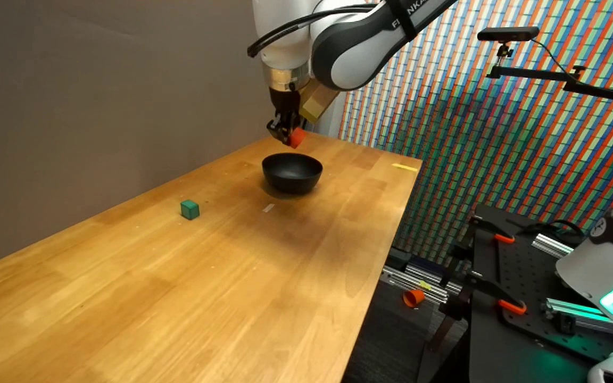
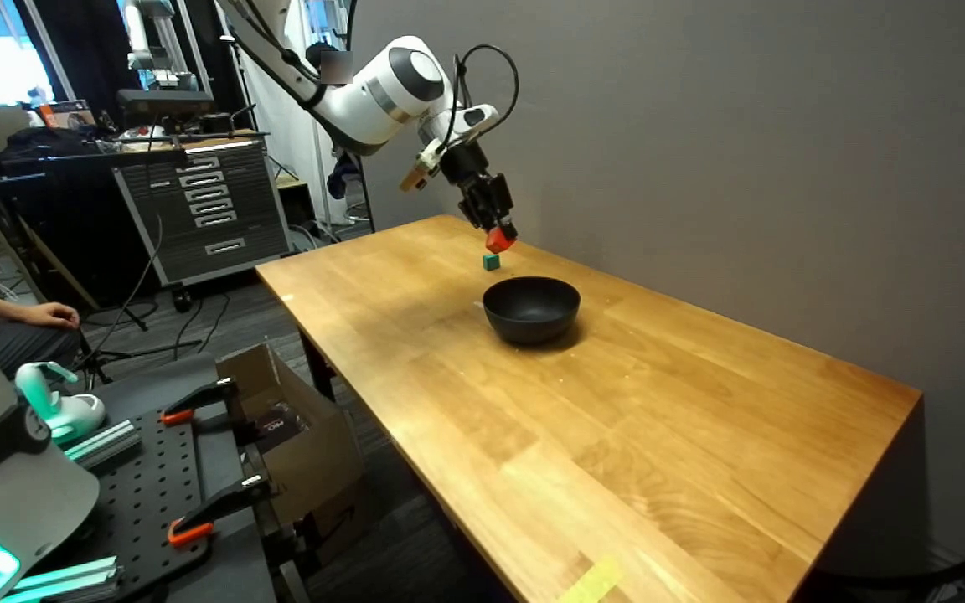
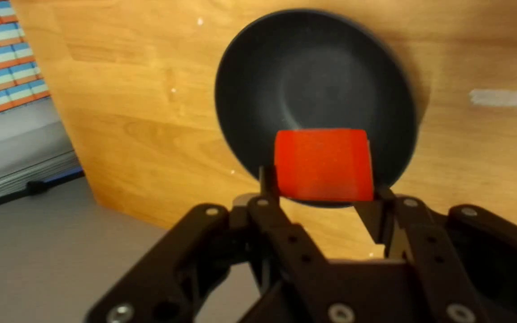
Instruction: Pick the two blocks and put them in the bowl
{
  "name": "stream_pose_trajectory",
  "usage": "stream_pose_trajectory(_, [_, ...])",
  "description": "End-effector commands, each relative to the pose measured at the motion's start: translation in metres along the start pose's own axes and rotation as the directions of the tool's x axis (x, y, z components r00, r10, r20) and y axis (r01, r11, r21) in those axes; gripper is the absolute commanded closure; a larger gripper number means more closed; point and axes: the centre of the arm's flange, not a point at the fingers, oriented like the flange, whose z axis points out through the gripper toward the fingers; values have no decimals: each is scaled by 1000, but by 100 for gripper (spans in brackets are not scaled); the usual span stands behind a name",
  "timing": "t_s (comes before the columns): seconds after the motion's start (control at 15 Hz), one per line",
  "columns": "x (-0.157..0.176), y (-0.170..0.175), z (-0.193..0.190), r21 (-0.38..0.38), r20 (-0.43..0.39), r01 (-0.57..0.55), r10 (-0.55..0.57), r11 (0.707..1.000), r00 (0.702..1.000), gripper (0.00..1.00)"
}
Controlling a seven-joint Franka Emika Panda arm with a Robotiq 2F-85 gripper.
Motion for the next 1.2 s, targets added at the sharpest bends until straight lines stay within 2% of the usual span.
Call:
stream_pose_trajectory(0.0, [7, 31, 20, -21, -98, -49, 46, 999, 994, 79])
stream_pose_trajectory(0.07, [9, 35, 27, -22, -109, -53, 50, 998, 993, 29])
stream_pose_trajectory(0.13, [9, 35, 33, -14, -103, -47, 45, 999, 994, 29])
stream_pose_trajectory(0.2, [8, 36, 38, -1, -95, -45, 45, 999, 994, 24])
stream_pose_trajectory(0.4, [5, 18, 45, 108, -52, -1, 7, 994, 999, 1])
stream_pose_trajectory(0.53, [8, -13, 44, 216, -35, 49, -42, 975, 998, 0])
stream_pose_trajectory(0.73, [16, -60, 38, 352, -38, 132, -127, 927, 991, 0])
stream_pose_trajectory(0.87, [22, -91, 34, 435, -40, 193, -195, 879, 980, 0])
stream_pose_trajectory(1.13, [38, -154, 29, 567, -66, 321, -346, 759, 936, 0])
